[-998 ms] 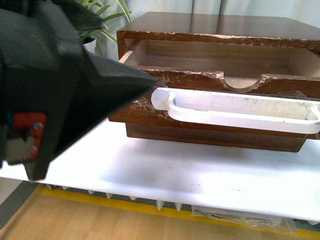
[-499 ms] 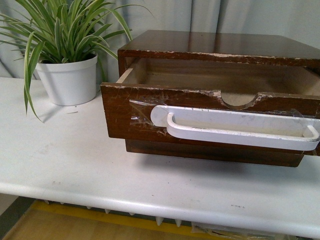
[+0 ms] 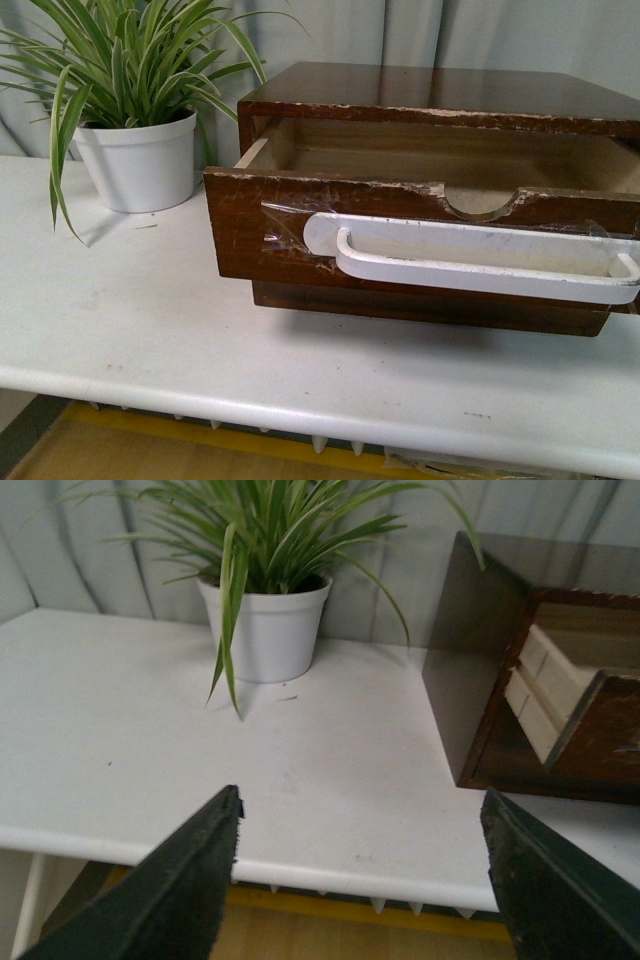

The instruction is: Open drawer

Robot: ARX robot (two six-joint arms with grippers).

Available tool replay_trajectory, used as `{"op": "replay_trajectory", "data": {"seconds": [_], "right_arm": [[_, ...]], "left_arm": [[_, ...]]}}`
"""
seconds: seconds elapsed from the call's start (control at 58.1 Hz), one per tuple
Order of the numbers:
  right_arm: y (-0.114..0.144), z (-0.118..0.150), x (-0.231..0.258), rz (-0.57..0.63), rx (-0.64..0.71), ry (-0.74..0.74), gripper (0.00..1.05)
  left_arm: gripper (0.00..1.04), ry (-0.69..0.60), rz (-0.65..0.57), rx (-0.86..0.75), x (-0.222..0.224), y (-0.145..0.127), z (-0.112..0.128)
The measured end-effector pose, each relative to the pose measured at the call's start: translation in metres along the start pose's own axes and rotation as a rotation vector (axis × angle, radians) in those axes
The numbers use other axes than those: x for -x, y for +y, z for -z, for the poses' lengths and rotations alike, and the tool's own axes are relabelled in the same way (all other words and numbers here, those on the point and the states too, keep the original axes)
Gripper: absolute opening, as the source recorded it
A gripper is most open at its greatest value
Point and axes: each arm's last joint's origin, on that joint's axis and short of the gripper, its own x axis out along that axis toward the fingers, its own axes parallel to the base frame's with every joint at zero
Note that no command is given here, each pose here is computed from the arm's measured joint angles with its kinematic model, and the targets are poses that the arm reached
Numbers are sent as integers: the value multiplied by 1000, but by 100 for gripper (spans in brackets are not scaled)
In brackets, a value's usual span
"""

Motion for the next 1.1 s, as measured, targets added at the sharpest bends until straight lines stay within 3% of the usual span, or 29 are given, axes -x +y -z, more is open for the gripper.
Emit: {"op": "replay_trajectory", "data": {"seconds": [0.292, 0.344, 0.671, 1.032, 1.101], "right_arm": [[0, 15, 0, 8, -1, 5, 3], [0, 17, 0, 9, -2, 4, 1], [0, 35, 0, 8, -3, 2, 1], [0, 35, 0, 8, -3, 0, 1], [0, 35, 0, 8, -3, 0, 15]], "left_arm": [[13, -6, -3, -10, 5, 0, 12], [4, -8, -4, -10, 5, 0, 12], [4, -7, -3, -12, 17, 0, 15], [4, -7, -3, -12, 17, 0, 15], [20, -7, -3, -12, 17, 0, 15]]}}
